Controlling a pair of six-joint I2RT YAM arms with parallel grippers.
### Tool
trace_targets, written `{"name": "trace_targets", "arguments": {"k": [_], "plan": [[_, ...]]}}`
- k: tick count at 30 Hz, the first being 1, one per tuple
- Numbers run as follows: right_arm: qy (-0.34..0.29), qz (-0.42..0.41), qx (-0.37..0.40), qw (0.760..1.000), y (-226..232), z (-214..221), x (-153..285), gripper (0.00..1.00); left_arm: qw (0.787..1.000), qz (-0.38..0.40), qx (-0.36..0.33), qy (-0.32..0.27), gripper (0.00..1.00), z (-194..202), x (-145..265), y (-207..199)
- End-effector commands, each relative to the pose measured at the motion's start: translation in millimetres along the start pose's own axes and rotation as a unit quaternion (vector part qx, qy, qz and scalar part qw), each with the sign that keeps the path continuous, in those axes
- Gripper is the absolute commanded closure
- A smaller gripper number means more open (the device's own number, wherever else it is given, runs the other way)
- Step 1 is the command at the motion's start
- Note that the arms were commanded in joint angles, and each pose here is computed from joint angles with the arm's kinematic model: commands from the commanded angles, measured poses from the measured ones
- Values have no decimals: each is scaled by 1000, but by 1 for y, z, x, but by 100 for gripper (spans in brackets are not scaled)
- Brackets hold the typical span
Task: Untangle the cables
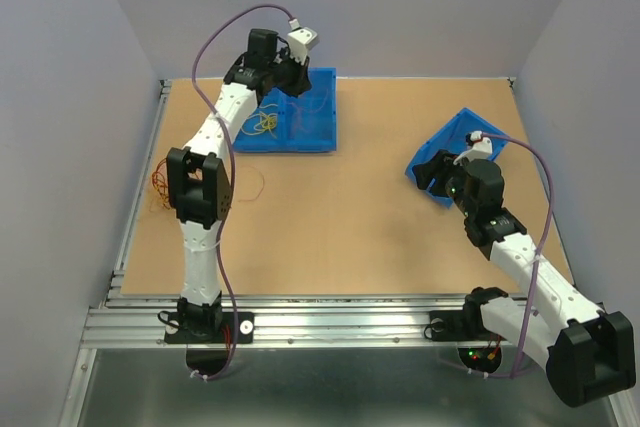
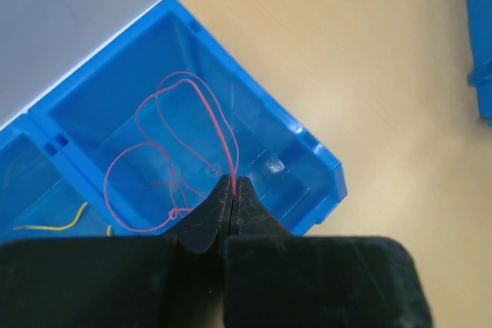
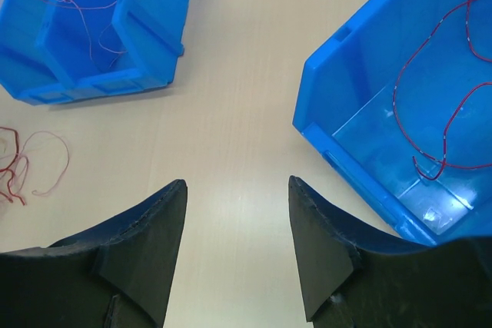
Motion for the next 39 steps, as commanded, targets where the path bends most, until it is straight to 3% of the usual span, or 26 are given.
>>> {"name": "trace_targets", "arguments": {"k": [1, 6, 12, 15, 17, 22, 28, 31, 32, 35, 36, 39], "plan": [[-21, -16, 2, 1000, 3, -3, 0, 39, 999, -47, -5, -21, 100, -16, -5, 2], [-17, -16, 2, 1000, 2, 0, -2, 39, 987, -146, -2, 60, 100, 25, -30, 11], [-11, -13, 1, 1000, 0, 4, -3, 40, 977, -177, 23, 115, 100, 58, -49, 19], [-10, -13, 0, 1000, 0, 5, -3, 39, 978, -172, 16, 115, 59, 55, -43, 12], [-9, -14, 0, 1000, 0, 5, -4, 39, 980, -173, 10, 97, 50, 44, -33, 9], [-2, -18, 1, 1000, 1, 9, -5, 39, 987, -160, -8, 26, 33, -1, 23, -13], [8, -24, 3, 1000, 3, 13, -9, 37, 991, -133, -23, -27, 26, -25, 84, -44], [11, -34, 5, 999, 7, 15, -7, 37, 986, -158, -33, -32, 26, -17, 111, -50], [13, -42, 5, 999, 10, 16, -6, 37, 986, -165, -32, -13, 26, 2, 113, -52], [17, -64, 8, 998, 18, 17, -3, 37, 970, -237, -44, -10, 25, 15, 146, -46], [20, -71, 10, 997, 21, 19, -2, 34, 967, -249, -47, 19, 23, 39, 149, -45], [28, -97, 18, 995, 31, 27, 2, 17, 947, -310, -71, 37, 13, 71, 198, -44]]}}
Point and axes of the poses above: each gripper's point midway between its finger pads, its own x axis back along the fingers, its own y axis along the line the jaws close on, z = x × y, the point moved 5 cm from there along x, back along the fingers, and after that the axes turned 2 degrees about -x, right-handed, at the moved point
